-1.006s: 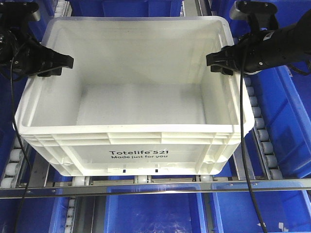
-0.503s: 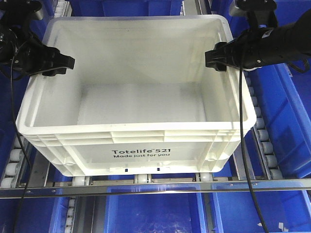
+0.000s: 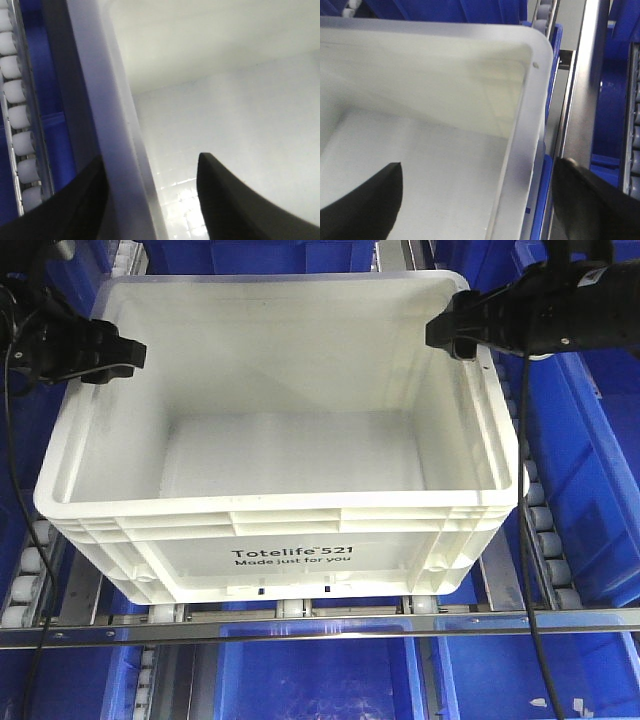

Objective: Move bin from left to right shelf
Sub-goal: 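Open both grippers and lift them off the crate rims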

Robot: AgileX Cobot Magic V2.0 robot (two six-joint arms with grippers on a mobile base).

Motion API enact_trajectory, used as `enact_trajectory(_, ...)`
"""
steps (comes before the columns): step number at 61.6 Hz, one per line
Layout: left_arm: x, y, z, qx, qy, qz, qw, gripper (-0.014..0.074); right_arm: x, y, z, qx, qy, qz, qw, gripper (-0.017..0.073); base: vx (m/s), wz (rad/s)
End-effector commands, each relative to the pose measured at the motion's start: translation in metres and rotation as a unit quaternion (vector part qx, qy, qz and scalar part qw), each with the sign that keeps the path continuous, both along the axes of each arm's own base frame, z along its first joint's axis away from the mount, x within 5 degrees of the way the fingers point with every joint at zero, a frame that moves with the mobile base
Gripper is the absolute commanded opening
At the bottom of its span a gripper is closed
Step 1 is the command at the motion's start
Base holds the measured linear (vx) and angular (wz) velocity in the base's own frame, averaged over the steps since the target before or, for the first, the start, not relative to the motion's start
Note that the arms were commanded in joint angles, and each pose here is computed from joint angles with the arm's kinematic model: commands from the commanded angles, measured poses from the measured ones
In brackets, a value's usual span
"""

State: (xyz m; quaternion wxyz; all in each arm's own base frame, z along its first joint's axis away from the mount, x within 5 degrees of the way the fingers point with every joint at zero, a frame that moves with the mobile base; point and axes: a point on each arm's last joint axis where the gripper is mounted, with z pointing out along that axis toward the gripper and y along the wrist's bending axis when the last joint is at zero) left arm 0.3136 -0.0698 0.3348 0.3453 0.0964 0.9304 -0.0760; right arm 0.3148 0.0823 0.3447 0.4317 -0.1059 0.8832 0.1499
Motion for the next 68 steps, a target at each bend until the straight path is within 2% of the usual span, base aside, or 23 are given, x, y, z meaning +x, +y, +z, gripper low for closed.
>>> enact_trajectory(1,-0.008,0.001,0.031,-0.01,-0.069,0.001,0.998,0.0386,-0.01,-0.003,0.032,0.015,-0.06,-0.006,0.998,0.0594,0.0,0.0)
enact_trajectory(13,-0.013,0.002,0.038,-0.009,-0.079,0.001,0.997,0.0386,-0.013,-0.003,0.035,0.02,-0.063,-0.006,0.998,0.0594,0.0,0.0)
enact_trajectory(27,-0.014,0.002,0.037,-0.025,-0.068,0.012,0.997,0.0386,-0.015,-0.002,0.032,0.018,-0.042,0.003,0.999,0.0594,0.0,0.0)
enact_trajectory(39,-0.016,0.002,0.034,-0.023,-0.053,0.011,0.998,0.0386,-0.018,-0.002,0.031,0.016,-0.037,0.008,0.999,0.0594,0.0,0.0)
enact_trajectory(45,-0.02,0.002,0.031,-0.024,-0.055,0.012,0.998,0.0386,-0.025,-0.004,0.029,0.012,-0.059,0.008,0.998,0.0594,0.0,0.0)
enact_trajectory(56,-0.052,0.011,0.022,-0.036,-0.125,0.022,0.991,0.0386,-0.053,-0.015,0.021,-0.002,-0.12,-0.012,0.993,0.0594,0.0,0.0)
enact_trajectory(68,-0.093,0.021,0.009,-0.043,-0.192,0.029,0.98,0.0386,-0.084,-0.027,0.009,-0.033,-0.175,-0.025,0.984,0.0594,0.0,0.0)
